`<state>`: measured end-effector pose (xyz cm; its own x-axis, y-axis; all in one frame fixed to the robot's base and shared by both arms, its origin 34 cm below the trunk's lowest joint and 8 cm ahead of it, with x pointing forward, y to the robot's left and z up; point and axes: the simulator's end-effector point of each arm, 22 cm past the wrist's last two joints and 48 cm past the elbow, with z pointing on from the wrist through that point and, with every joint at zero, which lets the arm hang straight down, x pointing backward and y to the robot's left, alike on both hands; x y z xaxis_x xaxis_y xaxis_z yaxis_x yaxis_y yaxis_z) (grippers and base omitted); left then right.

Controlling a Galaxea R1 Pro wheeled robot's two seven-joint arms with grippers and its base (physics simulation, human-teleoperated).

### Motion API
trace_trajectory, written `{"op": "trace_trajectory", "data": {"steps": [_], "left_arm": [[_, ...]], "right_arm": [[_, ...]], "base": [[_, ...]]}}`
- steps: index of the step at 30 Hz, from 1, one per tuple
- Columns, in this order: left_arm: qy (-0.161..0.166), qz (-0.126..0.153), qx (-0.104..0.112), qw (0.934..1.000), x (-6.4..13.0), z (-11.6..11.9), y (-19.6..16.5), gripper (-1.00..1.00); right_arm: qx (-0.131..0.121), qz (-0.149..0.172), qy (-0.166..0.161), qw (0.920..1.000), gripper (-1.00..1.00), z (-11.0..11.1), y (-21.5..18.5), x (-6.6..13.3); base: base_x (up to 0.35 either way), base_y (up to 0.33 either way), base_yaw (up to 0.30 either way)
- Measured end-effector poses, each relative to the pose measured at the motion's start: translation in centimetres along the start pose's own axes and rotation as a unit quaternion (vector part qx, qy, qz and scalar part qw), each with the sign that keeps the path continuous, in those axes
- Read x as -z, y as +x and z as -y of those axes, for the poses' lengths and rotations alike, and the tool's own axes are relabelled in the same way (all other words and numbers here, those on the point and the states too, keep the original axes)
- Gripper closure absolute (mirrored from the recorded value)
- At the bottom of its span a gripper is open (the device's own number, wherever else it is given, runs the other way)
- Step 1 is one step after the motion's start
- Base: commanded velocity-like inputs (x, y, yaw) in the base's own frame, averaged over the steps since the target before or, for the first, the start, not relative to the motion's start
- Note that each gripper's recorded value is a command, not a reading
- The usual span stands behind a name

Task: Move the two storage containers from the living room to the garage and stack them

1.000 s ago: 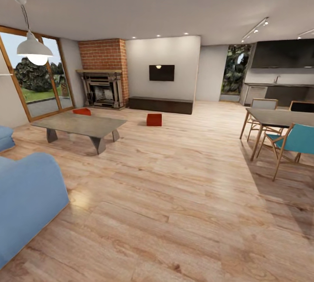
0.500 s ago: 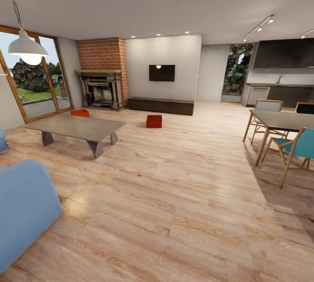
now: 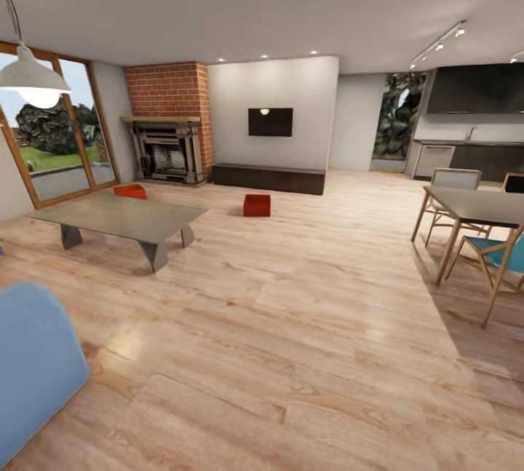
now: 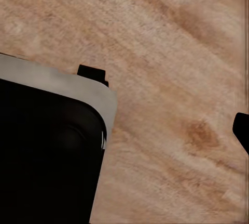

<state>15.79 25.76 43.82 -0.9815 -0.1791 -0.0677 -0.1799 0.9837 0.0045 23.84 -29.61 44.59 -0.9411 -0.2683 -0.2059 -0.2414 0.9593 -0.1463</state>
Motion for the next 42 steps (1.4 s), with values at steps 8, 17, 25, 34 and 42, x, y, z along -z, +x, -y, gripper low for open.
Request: {"op": "trace_trajectory", "data": {"steps": [8, 17, 25, 34, 42], "left_arm": [[0.001, 0.004, 0.000, 1.0000, 0.00, 0.09, -0.18, -1.00], [0.000, 0.005, 0.000, 1.0000, 0.00, 0.09, -0.25, -1.00], [0.000, 0.005, 0.001, 1.0000, 0.00, 0.04, -0.27, -1.00], [0.000, 0.005, 0.001, 1.0000, 0.00, 0.09, -0.26, -1.00], [0.000, 0.005, 0.000, 1.0000, 0.00, 0.11, -0.26, -1.00]], "right_arm": [[0.000, -0.001, 0.001, 1.0000, -1.00, 0.21, 0.08, -0.01], [-0.002, -0.002, 0.008, 1.0000, -1.00, 0.58, 0.17, -0.01], [-0.001, -0.003, 0.009, 1.0000, -1.00, 0.61, 0.20, -0.01], [-0.001, -0.003, 0.009, 1.0000, -1.00, 0.62, 0.19, -0.01], [-0.001, -0.003, 0.008, 1.0000, -1.00, 0.58, 0.19, -0.01]], "base": [[0.327, 0.000, 0.000], [0.327, 0.000, 0.000], [0.327, 0.031, 0.000], [0.326, 0.107, 0.000], [0.327, 0.120, 0.000]]}}
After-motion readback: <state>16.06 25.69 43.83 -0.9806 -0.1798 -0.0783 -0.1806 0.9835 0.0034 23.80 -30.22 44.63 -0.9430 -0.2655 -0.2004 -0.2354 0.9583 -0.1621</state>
